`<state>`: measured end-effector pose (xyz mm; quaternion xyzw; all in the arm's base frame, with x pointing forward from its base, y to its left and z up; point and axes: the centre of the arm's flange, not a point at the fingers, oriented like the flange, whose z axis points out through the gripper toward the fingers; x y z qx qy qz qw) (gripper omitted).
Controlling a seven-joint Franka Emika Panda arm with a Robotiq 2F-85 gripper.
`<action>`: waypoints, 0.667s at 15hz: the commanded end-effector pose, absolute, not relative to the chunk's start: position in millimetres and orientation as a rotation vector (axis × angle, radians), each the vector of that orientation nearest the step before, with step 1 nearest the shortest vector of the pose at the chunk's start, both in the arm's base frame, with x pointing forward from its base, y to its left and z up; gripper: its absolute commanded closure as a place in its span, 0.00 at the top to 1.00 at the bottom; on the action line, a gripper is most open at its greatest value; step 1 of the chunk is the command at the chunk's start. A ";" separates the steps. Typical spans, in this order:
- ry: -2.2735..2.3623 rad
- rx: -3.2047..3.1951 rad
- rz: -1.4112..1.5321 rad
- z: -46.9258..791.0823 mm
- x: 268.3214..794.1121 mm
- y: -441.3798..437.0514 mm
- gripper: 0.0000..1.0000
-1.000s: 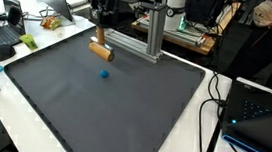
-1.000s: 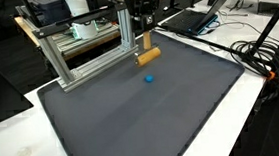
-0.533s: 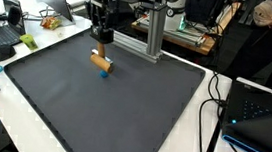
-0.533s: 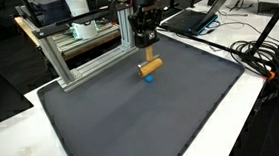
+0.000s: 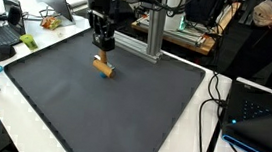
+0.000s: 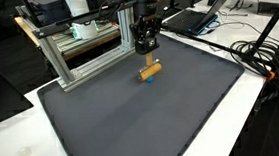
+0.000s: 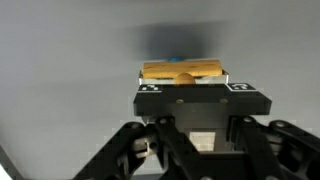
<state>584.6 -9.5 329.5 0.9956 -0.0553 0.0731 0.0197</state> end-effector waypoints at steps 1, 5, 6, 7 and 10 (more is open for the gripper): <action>-0.206 3.101 0.252 328.5 590.5 -8.5 0.22; -0.207 3.099 0.251 324.8 593.2 -10.4 0.22; -0.208 3.096 0.246 323.2 594.5 -10.9 0.22; -0.205 3.097 0.234 321.2 595.5 -11.0 0.22; -0.202 3.100 0.236 316.2 599.6 -11.0 0.22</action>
